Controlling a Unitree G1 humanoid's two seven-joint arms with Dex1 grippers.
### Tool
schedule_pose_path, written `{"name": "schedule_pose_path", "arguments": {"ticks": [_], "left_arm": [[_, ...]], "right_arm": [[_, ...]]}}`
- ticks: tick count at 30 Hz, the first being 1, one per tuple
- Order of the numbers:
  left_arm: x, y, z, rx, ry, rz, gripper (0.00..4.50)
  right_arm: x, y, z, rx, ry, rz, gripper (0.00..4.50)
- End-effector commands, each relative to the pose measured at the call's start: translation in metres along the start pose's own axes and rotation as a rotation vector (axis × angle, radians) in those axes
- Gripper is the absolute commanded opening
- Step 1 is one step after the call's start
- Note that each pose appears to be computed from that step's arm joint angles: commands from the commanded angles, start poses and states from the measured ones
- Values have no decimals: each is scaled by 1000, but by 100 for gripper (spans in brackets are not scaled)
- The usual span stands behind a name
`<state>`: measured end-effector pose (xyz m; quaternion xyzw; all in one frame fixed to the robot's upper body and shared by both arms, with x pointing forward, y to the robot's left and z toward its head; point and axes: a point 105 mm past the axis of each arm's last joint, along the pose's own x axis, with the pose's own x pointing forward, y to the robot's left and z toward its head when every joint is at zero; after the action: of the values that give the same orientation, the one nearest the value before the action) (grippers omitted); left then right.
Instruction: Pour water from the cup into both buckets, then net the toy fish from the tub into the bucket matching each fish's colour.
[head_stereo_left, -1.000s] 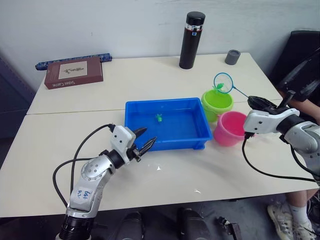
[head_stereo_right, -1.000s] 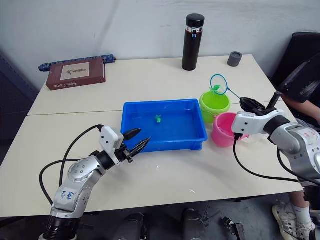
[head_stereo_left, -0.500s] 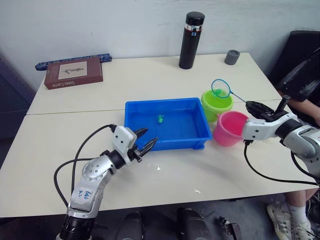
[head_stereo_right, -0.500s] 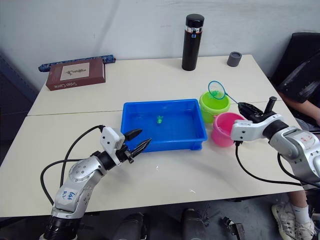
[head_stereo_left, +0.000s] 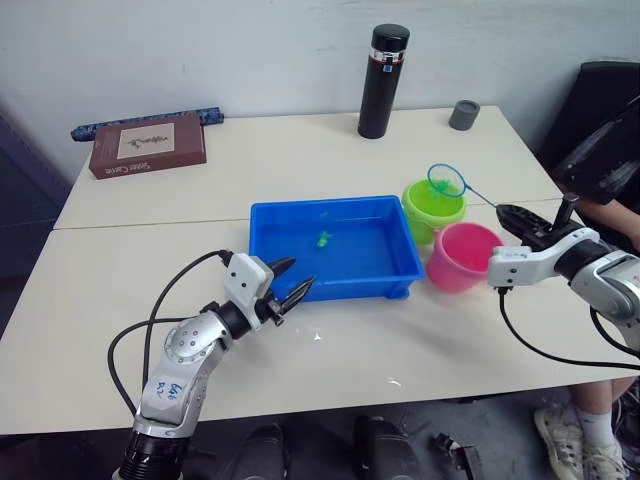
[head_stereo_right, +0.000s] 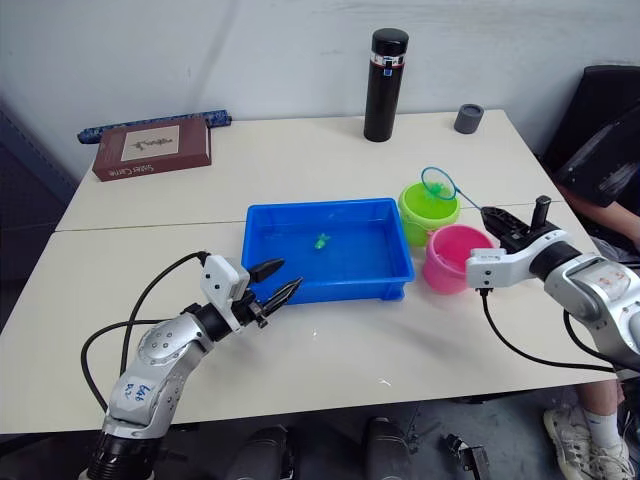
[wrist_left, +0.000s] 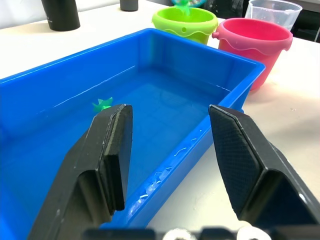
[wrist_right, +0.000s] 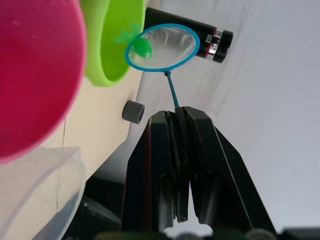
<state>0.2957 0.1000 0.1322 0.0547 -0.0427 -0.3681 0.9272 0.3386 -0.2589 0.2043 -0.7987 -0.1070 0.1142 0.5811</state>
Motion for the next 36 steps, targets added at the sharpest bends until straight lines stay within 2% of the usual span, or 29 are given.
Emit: {"name": "schedule_pose_path", "arguments": {"ticks": [1,5,11,14,16,20,23,27,29,33,36], "left_arm": [[0,-4,14,30,-50,-13,267],[0,-4,15,32,-51,-14,267],[1,-5,15,31,-52,-17,267],[1,-4,15,32,-52,-16,267],[1,-4,15,33,-52,-17,267],[2,-2,16,35,-54,-13,267],[2,-3,16,34,-53,-14,267],[2,-2,16,34,-52,-13,267],[2,-4,15,33,-51,-16,267],[2,-3,16,34,-54,-13,267],[2,-4,15,33,-54,-15,267]], "right_arm": [[-3,-19,-2,-27,8,-58,0],[-2,-26,-1,2,9,-81,0],[-2,-22,2,-15,0,-57,0],[-2,-32,-2,3,16,-94,0],[-1,-21,0,-7,9,-51,0],[-1,-36,-1,13,15,-108,0],[1,-22,0,11,14,-59,0],[1,-34,0,28,17,-106,0],[1,-16,3,18,9,-44,0],[1,-27,0,38,17,-84,0],[1,-17,0,38,17,-52,0]]}}
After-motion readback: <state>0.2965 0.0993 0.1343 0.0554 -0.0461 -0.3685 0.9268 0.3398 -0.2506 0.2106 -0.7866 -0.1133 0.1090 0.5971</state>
